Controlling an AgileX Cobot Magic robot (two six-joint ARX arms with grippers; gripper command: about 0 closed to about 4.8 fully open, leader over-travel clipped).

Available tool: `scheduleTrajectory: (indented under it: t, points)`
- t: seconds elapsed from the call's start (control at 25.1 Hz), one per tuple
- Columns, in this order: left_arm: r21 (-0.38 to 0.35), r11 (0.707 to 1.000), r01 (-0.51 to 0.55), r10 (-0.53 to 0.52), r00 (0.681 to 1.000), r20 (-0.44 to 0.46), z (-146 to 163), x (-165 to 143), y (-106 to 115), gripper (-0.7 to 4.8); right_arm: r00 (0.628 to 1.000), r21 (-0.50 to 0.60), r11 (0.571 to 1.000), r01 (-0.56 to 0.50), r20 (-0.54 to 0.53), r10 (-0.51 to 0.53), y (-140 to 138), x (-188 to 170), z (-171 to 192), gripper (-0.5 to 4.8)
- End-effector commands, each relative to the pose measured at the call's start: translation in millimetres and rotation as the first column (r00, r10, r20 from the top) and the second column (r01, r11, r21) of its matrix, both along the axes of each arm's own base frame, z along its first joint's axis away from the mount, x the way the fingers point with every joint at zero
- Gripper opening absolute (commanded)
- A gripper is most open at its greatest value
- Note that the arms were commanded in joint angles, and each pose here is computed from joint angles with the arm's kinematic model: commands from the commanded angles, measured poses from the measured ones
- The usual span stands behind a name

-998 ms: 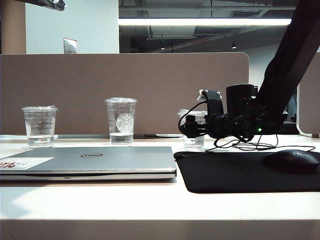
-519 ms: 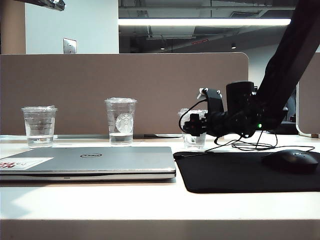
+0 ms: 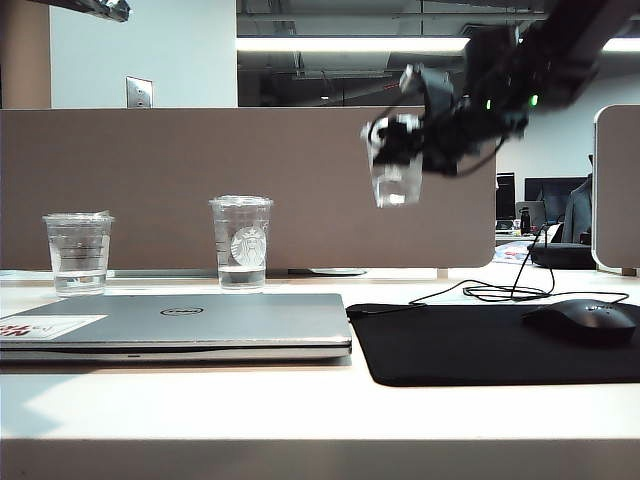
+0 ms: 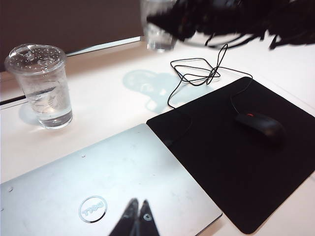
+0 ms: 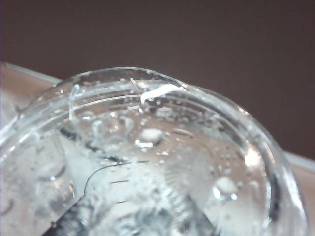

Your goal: Pick up the coffee cup on the right and place it on the right side of the laptop.

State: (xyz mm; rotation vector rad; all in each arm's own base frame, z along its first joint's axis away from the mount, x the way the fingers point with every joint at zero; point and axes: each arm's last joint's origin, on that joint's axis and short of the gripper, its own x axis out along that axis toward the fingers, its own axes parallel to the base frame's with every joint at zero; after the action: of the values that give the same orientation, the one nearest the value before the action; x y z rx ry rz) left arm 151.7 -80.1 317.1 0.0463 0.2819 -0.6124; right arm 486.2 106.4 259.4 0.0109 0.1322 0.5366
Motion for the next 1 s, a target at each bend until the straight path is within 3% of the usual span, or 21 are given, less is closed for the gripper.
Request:
scheduleTrajectory:
  t: [0.04, 0.32, 0.64, 1.0]
  points:
    - [-0.012, 1.000, 0.001, -0.001, 1.000, 0.017, 3.9, -0.3, 0.1, -0.05, 0.998, 0.006, 1.000, -0.002, 0.059, 0.002, -1.6, -8.5, 26.6, 2.51]
    - [-0.012, 1.000, 0.001, -0.001, 1.000, 0.017, 3.8, -0.2, 0.1, -0.05, 0.998, 0.004, 1.000, -0.007, 0.066, 0.007, -5.6, -28.9, 46.9, 2.52]
    - [-0.012, 1.000, 0.002, -0.001, 1.000, 0.017, 3.8, -0.3, 0.0, -0.05, 0.999, 0.006, 1.000, -0.007, 0.052, 0.007, -13.0, -68.6, 7.5, 2.52]
    - [-0.012, 1.000, 0.001, -0.001, 1.000, 0.017, 3.8, -0.2, 0.1, -0.05, 0.999, 0.082, 0.997, -0.010, 0.040, 0.006, -22.7, -122.1, -36.7, 2.52]
